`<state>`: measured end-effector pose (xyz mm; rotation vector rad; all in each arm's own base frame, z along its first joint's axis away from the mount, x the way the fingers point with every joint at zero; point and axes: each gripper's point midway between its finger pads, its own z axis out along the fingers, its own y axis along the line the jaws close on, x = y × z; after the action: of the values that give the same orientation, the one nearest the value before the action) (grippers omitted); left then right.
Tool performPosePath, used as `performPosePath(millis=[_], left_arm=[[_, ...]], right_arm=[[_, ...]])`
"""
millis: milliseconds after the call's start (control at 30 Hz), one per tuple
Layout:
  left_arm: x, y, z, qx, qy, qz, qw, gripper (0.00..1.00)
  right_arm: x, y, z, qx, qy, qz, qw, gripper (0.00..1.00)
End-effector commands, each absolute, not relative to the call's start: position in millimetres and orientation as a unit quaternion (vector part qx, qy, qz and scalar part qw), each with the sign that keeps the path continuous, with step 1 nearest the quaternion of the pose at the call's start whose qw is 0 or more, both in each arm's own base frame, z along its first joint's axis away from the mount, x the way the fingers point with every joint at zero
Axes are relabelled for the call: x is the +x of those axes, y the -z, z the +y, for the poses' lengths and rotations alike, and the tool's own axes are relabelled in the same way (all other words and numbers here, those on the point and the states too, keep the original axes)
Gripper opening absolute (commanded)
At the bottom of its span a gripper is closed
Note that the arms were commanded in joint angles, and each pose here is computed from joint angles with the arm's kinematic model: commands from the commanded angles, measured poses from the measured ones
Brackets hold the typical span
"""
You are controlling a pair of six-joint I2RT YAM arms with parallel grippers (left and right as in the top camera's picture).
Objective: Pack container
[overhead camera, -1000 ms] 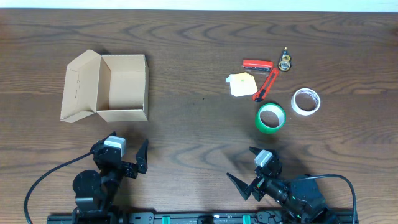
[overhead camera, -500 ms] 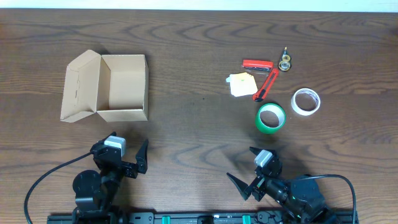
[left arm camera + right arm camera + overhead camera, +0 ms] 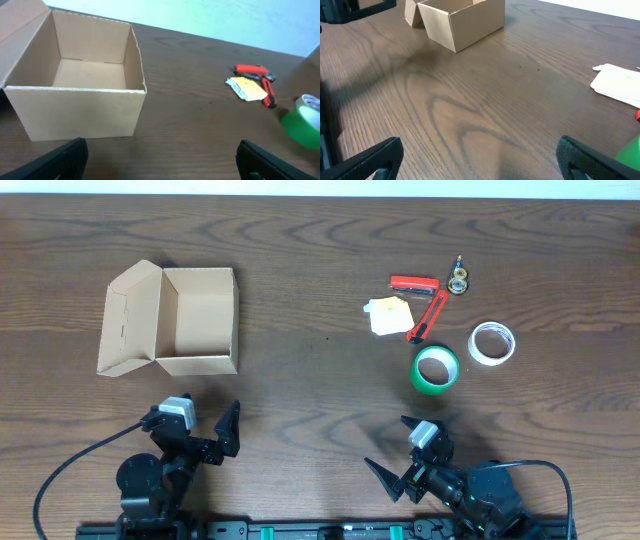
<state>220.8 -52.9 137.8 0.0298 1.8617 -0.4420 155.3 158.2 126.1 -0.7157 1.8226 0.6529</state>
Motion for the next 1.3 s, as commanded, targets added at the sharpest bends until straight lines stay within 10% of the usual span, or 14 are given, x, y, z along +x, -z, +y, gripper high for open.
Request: performPosePath(millis=[0,533,1267], left_arm=[[221.7,-177.7,-48.1,-0.007,0.190,0.778,0.600,0.95],[296.8,-215.8,-37.7,0.055,0.106,0.877,0.466,0.95],[406.7,-113.4,-72.9,0.122,0.115,0.914,0.368,0.95]], right_arm=[[155.7,-124.0,157.8,-0.305,-0.266,0.757,0.514,0.99],[155.7,-124.0,157.8,-0.305,-0.266,0.757,0.514,0.99],[155.7,-124.0,157.8,-0.305,-0.266,0.757,0.514,0.99]])
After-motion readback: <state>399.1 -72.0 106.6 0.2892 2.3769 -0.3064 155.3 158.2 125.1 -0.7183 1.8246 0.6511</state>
